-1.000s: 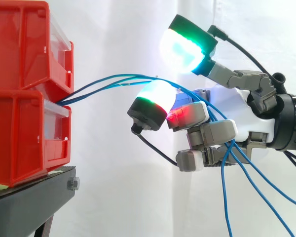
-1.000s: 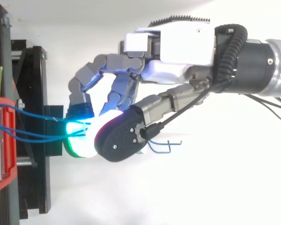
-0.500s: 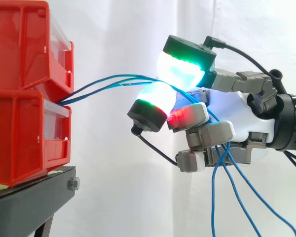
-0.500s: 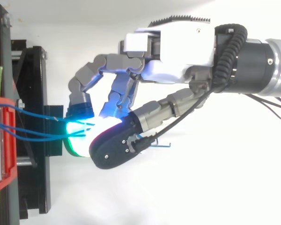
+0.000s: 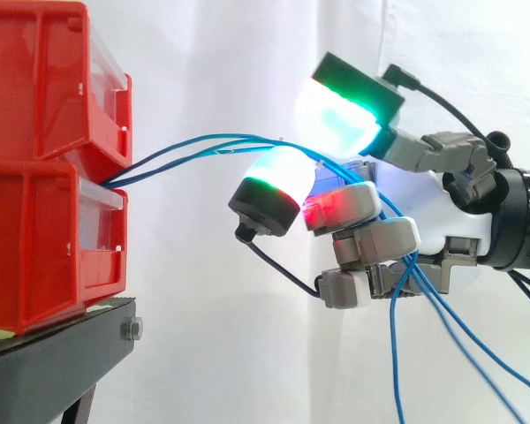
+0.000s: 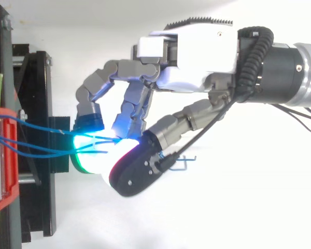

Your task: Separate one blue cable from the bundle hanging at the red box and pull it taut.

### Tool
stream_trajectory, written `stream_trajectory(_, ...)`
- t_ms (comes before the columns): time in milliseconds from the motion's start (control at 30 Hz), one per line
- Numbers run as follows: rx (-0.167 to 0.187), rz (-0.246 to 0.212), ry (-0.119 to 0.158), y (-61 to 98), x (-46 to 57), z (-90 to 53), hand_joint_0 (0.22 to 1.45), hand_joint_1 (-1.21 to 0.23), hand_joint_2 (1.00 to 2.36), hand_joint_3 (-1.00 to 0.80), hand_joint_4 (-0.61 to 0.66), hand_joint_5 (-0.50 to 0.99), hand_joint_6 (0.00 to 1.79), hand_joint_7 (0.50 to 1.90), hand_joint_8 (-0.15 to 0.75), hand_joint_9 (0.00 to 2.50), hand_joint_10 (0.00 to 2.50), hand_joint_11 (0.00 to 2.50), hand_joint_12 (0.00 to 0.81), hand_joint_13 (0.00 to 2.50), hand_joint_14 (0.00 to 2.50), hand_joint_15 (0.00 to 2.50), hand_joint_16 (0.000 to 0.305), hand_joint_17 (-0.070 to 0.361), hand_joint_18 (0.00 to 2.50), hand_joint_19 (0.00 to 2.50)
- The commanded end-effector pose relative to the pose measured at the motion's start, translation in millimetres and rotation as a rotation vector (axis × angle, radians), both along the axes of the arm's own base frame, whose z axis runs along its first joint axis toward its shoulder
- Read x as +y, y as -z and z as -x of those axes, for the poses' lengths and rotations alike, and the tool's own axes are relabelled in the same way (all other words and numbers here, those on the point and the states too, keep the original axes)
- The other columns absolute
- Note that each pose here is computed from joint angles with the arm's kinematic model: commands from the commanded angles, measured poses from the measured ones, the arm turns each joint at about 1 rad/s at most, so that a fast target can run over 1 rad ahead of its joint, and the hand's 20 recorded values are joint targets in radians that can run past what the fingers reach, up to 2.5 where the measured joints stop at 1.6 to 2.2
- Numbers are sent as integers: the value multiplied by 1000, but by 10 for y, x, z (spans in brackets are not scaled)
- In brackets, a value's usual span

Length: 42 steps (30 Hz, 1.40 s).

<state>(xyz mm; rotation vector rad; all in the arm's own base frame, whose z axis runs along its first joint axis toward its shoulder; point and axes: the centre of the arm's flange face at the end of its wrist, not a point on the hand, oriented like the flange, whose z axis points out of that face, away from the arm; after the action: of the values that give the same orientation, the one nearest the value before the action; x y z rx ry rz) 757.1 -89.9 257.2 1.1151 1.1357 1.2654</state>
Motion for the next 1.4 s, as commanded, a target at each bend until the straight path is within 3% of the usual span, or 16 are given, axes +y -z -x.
stream_trajectory(0, 4, 0, 0, 9, 0, 5, 611, -572, 1000, -500, 221, -177, 842, 1053, 379, 1297, 21, 1164, 396, 1412, 27, 1022, 46, 103, 1155, 760)
stream_trajectory(167, 2, 2, 0, 1, 0, 2, 649, -529, 1000, -500, 191, -174, 837, 1086, 383, 1323, 20, 1165, 396, 1435, 27, 1033, 46, 104, 1182, 776)
stream_trajectory(267, 4, 8, -1, 9, 1, 5, 650, -642, 1013, -337, 171, -176, 848, 1101, 390, 1317, 20, 1174, 403, 1428, 28, 1033, 47, 105, 1182, 767)
stream_trajectory(467, 2, 13, -2, 1, 3, 2, 668, -745, 1021, -225, 81, -183, 875, 1103, 392, 1280, 19, 1219, 408, 1403, 28, 1024, 46, 104, 1154, 735)
stream_trajectory(567, -1, 12, -2, -2, 3, -1, 722, -811, 1017, -291, 40, -188, 879, 1107, 391, 1259, 20, 1212, 409, 1387, 28, 1021, 46, 104, 1150, 726)
stream_trajectory(633, 1, 14, -1, 0, 3, 0, 777, -834, 1002, -477, 36, -189, 882, 1064, 393, 1275, 21, 1209, 400, 1382, 28, 1007, 45, 101, 1134, 709)
stream_trajectory(800, -1, 34, 1, -2, 3, -1, 818, -861, 1000, -500, 24, -175, 848, 1086, 389, 1318, 26, 1157, 397, 1365, 31, 1000, 44, 99, 1101, 672)
stream_trajectory(933, -2, 54, 2, -2, 5, -1, 779, -893, 1000, -500, 79, -160, 827, 1040, 373, 1326, 24, 1136, 392, 1352, 31, 996, 44, 98, 1086, 659)
stream_trajectory(1133, -2, 65, 1, -2, 6, -1, 656, -919, 1000, -500, 118, -135, 811, 1152, 359, 1328, 25, 1106, 384, 1333, 31, 985, 43, 98, 1064, 681)
stream_trajectory(1367, 1, 66, 1, 1, 6, 2, 481, -872, 1000, -500, 134, -115, 779, 1081, 381, 1397, 24, 1106, 421, 1371, 28, 971, 50, 112, 1115, 676)
